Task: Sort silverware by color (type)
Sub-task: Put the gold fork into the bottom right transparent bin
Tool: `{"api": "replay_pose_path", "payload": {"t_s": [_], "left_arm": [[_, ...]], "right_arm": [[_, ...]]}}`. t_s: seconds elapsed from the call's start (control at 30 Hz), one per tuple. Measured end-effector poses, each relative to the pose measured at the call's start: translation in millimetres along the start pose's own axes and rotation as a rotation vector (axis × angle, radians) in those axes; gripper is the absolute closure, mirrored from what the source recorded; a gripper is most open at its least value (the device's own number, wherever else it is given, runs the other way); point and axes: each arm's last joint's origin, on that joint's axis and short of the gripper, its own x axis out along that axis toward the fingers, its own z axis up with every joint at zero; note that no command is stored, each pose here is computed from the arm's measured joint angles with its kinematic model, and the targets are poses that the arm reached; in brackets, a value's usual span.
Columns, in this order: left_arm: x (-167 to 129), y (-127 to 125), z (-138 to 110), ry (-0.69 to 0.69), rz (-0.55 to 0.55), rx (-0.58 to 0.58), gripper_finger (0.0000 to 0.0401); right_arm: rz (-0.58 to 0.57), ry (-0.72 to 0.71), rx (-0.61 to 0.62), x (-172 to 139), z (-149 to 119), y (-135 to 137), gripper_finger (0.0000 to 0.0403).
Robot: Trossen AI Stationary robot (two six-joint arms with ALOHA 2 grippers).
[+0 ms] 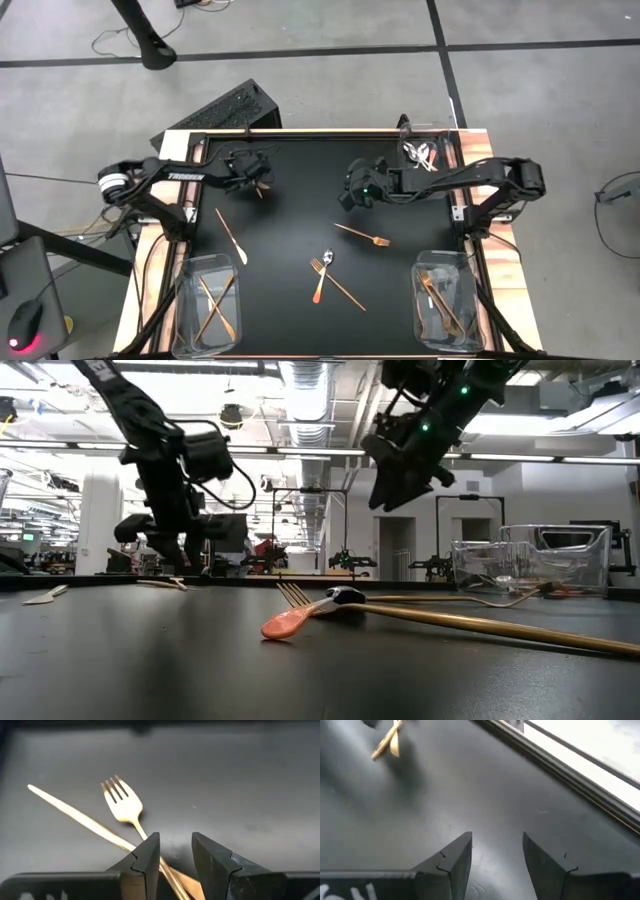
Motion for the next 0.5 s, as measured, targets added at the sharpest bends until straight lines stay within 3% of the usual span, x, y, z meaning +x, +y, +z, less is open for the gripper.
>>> {"api": "replay_pose_path", "payload": {"t_s": [0.5], "left_arm": [[27.8, -2.6, -3.6, -0.003, 0.12, -0.215, 0.03]], "right_arm": [[0.092, -0.06, -0.002, -14.9, -2.9, 23.2, 0.0207]]}}
